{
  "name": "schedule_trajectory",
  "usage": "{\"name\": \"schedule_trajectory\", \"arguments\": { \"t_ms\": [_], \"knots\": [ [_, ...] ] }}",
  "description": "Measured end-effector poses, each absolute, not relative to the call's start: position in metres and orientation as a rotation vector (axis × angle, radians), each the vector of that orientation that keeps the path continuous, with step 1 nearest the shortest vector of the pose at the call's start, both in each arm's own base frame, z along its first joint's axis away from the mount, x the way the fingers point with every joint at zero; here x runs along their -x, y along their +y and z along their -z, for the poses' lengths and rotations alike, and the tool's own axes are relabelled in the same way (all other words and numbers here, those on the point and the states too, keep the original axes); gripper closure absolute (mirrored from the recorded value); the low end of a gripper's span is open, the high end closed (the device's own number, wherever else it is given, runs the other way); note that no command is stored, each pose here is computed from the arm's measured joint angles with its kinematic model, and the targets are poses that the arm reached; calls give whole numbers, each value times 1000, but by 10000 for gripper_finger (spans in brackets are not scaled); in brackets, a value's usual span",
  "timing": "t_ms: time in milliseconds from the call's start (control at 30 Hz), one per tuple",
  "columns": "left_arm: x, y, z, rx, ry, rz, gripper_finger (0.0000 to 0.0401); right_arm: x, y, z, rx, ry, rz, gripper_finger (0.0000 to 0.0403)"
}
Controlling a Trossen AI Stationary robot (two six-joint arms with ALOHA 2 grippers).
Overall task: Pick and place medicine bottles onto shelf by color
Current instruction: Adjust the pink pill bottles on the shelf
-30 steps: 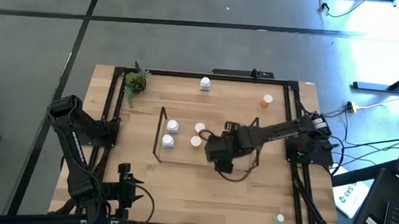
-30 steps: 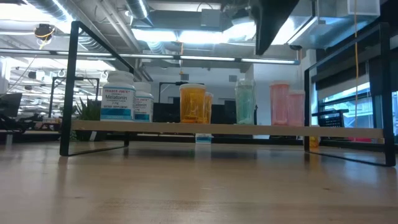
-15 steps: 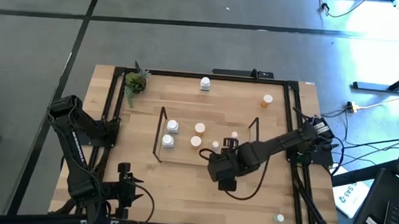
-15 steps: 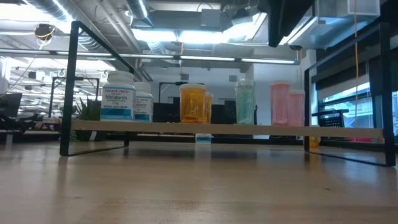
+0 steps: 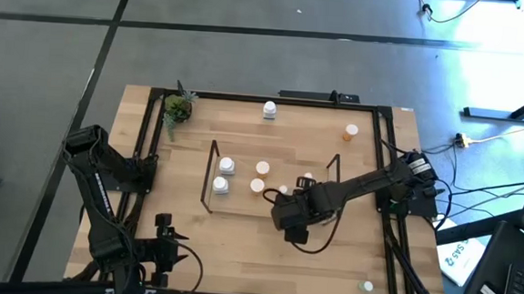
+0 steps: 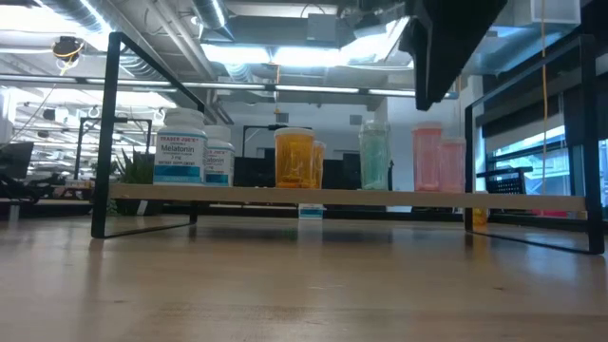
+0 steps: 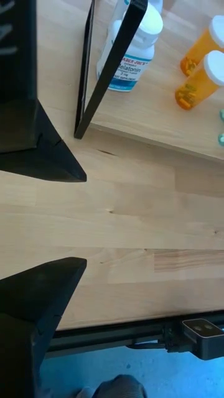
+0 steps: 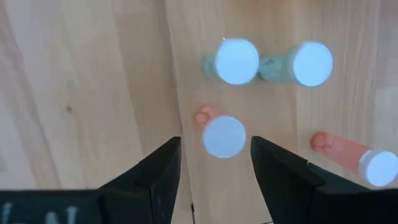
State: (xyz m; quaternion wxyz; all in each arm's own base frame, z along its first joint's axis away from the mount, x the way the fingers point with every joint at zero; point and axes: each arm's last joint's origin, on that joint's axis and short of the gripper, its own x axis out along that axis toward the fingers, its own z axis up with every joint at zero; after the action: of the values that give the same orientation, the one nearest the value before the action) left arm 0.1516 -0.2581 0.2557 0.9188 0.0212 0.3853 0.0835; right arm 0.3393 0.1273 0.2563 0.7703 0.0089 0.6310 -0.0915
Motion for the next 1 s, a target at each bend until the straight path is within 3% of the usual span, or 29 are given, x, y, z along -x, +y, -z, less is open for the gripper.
{"name": "schedule_trajectory", "arguments": {
  "t_ms": [1000],
  "knots": [
    [-152,-258,-256,-43,792,-172,198,-343,117,-252,-41,1381,204,207]
  ]
}}
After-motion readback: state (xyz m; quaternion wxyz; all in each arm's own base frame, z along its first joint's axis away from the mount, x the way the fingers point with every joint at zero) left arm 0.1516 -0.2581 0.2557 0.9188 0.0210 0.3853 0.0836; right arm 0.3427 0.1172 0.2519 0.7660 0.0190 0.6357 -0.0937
